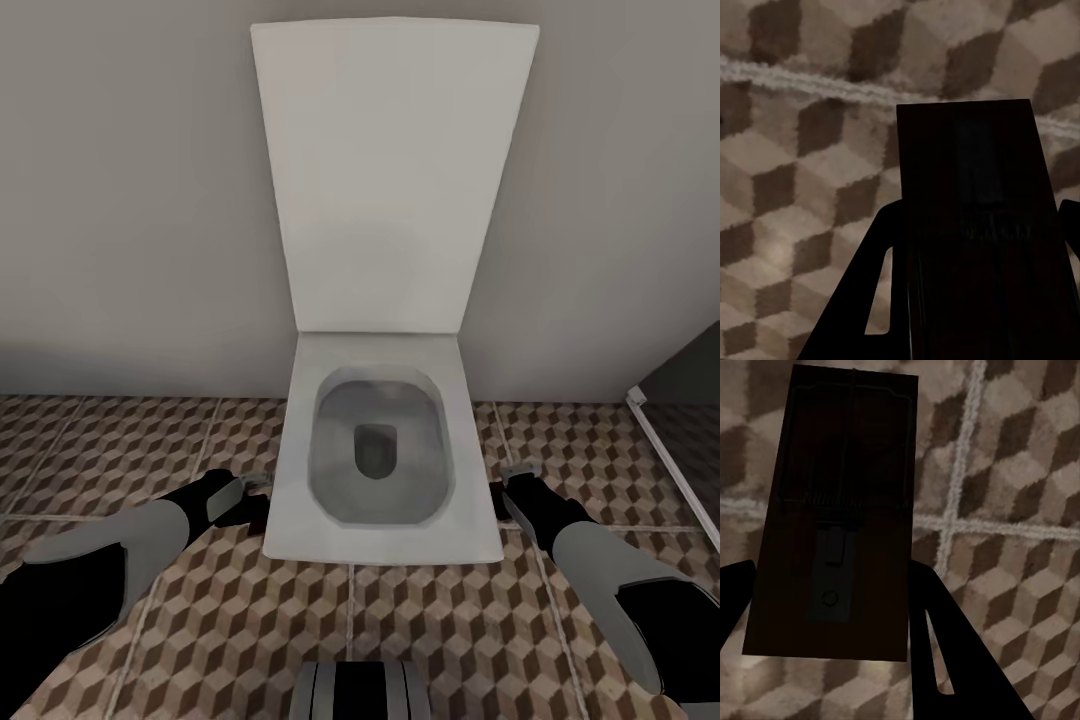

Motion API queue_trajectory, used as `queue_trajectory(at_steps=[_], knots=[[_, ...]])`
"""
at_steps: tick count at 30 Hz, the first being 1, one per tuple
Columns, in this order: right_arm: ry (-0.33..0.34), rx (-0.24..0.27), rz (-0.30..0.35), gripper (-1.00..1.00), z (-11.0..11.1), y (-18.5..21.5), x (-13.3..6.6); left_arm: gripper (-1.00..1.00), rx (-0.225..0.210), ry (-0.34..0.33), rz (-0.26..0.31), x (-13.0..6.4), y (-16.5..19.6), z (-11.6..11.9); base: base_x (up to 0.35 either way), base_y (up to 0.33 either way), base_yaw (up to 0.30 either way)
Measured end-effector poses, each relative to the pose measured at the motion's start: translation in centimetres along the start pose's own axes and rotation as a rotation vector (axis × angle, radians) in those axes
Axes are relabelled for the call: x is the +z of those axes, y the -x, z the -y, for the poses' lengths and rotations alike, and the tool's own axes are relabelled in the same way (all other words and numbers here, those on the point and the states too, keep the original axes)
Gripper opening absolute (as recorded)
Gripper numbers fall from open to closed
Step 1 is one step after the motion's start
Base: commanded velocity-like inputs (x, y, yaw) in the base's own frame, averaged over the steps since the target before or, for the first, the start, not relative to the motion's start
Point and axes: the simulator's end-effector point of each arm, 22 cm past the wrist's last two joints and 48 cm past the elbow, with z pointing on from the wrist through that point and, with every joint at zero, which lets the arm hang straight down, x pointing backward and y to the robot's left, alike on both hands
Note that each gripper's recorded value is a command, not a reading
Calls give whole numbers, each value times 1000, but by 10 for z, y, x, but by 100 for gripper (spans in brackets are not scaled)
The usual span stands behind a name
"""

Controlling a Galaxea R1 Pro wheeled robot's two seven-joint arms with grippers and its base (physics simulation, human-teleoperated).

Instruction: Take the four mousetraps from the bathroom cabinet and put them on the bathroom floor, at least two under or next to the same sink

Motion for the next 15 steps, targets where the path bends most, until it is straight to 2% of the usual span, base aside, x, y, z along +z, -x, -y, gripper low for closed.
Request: queue_trajectory(at_steps=[8, 15], knots=[[0, 0, -1, -100, 0, -1, 0, -100, 1, -1, 0, 0, 0, 1, 0, 0, 0], [3, -5, -17, -100, -4, -7, 8, -100, 1, -2, -17, 9, -7, 2, 0, 0, 0]])
